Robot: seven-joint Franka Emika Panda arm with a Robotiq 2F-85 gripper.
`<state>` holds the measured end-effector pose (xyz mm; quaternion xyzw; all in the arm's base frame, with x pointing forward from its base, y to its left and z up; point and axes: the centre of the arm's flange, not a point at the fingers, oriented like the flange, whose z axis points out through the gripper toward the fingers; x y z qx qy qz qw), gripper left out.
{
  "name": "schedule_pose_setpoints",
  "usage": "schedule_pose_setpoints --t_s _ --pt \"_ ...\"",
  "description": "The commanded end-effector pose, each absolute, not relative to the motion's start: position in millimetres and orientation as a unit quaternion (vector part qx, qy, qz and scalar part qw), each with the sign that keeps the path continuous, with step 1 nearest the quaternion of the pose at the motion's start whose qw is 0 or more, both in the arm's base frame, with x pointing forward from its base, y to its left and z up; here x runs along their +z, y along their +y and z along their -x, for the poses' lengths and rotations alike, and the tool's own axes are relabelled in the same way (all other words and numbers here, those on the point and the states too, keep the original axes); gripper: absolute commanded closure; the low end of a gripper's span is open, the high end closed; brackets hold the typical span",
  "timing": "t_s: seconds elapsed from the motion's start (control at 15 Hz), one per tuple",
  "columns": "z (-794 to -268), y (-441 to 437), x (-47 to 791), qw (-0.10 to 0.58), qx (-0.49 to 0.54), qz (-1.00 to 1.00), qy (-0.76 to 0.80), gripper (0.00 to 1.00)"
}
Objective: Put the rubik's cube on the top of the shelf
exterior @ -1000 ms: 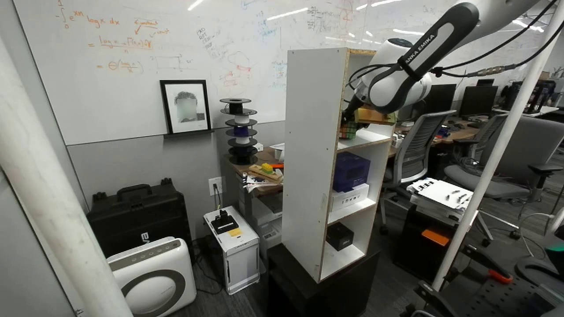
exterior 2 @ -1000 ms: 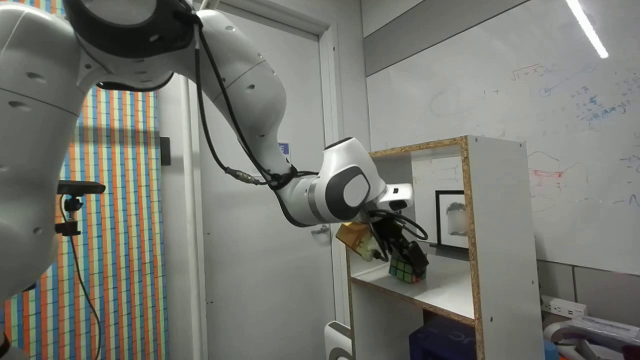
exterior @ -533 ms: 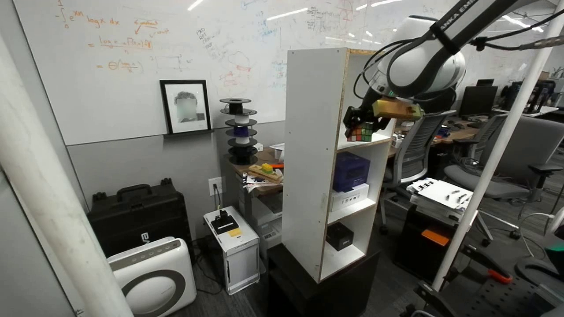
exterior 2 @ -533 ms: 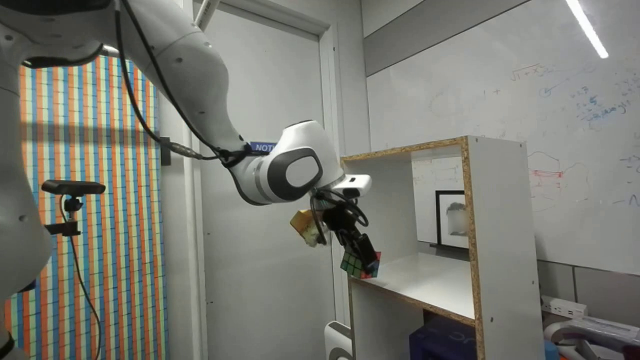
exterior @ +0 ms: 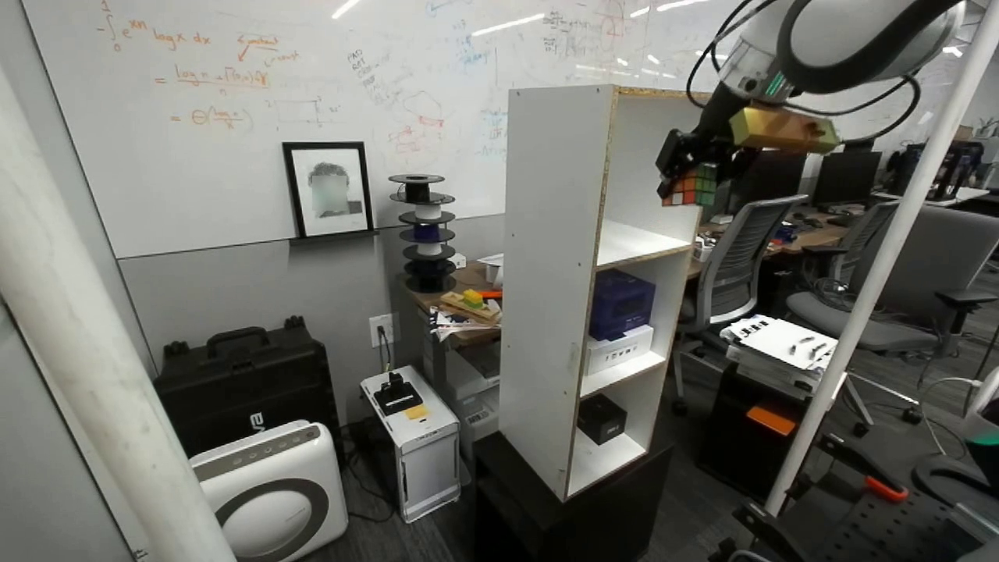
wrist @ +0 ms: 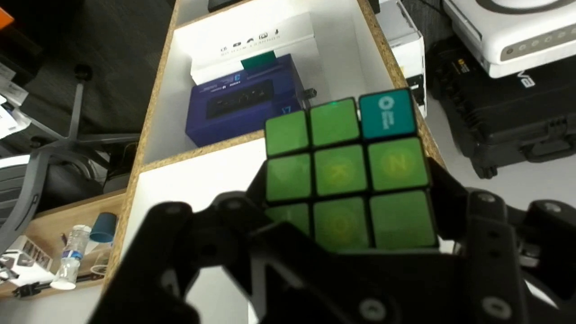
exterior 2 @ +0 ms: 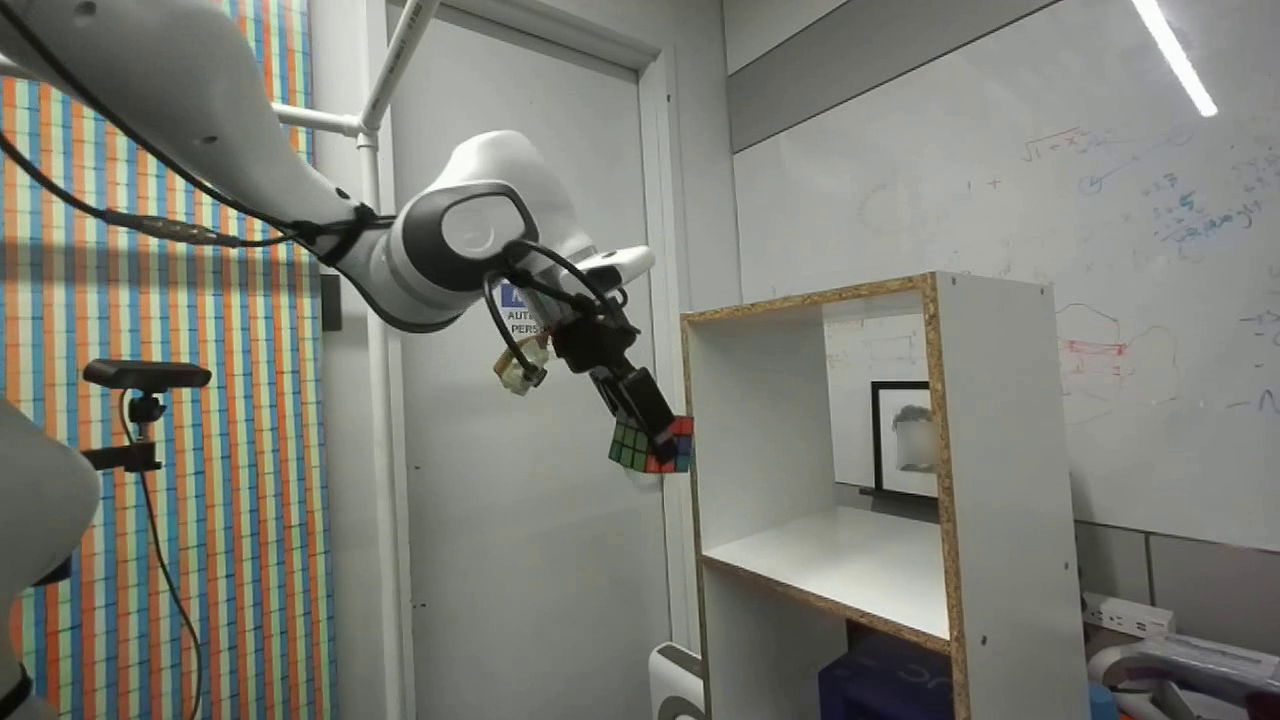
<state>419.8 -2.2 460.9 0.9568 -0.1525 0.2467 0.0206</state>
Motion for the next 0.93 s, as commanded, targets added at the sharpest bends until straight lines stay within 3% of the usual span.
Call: schedule_pose_setpoints --t_s 0.0,0.4,0.87 --pt "-389 4 551 0.008 0.297 -0.936 -0.188 0.50" --pt "-421 -29 680 -0.005 0.414 -0.882 -0.226 0.50" --pt "-531 -67 673 -0.012 0.407 -0.870 -0.279 0.50"
